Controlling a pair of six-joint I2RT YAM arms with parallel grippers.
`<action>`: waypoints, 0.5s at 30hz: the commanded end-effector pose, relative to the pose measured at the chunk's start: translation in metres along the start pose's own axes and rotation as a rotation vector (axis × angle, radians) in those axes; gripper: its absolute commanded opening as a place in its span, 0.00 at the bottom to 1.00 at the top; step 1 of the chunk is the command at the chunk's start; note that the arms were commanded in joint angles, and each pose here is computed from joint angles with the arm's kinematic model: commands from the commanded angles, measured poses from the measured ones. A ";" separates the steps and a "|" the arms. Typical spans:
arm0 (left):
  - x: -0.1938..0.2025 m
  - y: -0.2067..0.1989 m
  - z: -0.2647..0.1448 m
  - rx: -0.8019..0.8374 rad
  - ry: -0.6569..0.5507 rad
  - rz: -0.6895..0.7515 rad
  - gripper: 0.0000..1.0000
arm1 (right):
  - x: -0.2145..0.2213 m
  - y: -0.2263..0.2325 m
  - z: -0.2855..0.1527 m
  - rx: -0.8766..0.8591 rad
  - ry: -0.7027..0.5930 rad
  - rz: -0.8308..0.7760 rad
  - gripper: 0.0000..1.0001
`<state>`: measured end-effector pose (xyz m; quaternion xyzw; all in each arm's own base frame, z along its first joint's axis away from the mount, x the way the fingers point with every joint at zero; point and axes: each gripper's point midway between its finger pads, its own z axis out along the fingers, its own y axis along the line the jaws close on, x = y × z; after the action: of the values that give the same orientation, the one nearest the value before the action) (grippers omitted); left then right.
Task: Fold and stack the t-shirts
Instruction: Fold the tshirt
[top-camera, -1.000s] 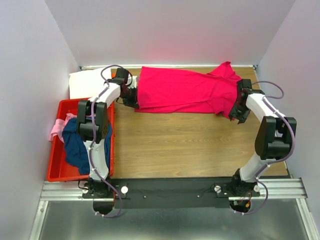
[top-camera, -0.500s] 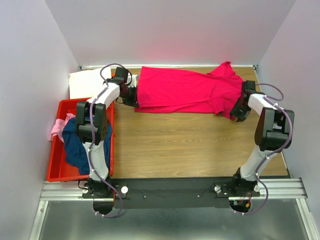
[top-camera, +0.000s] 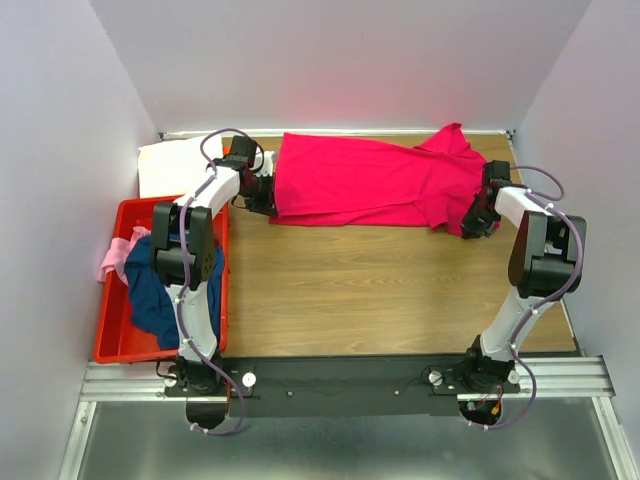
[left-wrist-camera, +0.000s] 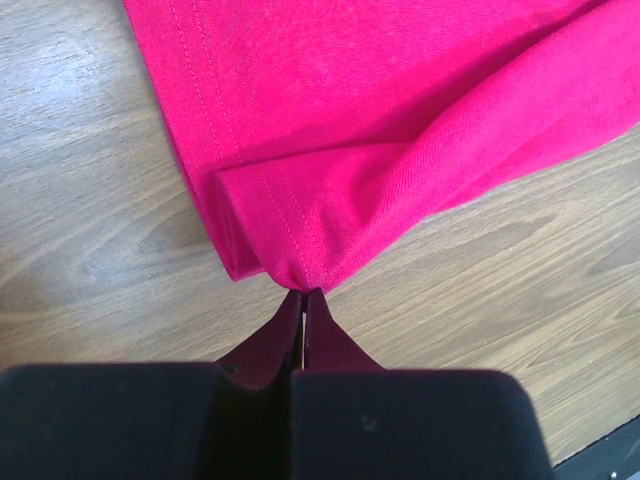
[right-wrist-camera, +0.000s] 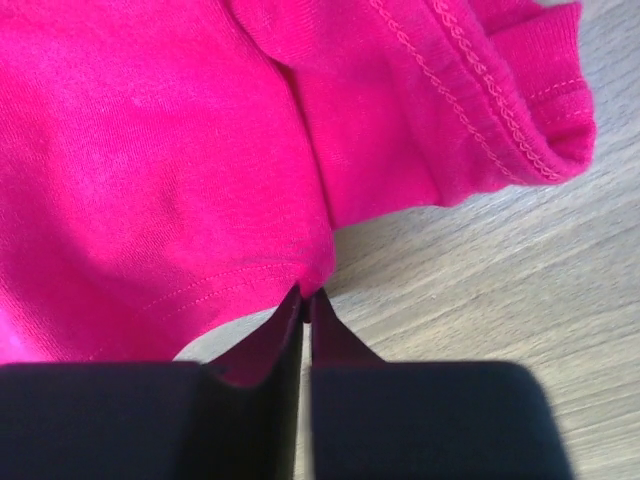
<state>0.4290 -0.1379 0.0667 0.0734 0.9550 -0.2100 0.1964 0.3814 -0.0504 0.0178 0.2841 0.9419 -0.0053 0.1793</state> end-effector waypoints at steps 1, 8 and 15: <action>-0.006 -0.006 -0.012 0.011 -0.027 0.031 0.00 | 0.010 -0.010 0.011 0.023 0.032 0.002 0.07; -0.007 -0.006 -0.019 -0.004 -0.051 0.028 0.00 | 0.003 -0.009 -0.031 -0.005 -0.027 0.018 0.00; 0.001 -0.008 -0.027 0.001 -0.083 -0.001 0.00 | 0.005 -0.016 -0.085 -0.011 -0.080 0.040 0.00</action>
<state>0.4165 -0.1361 0.0739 0.0715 0.9528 -0.2113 0.2060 0.3609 -0.0486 0.0681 0.2867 0.9337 0.0006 0.2143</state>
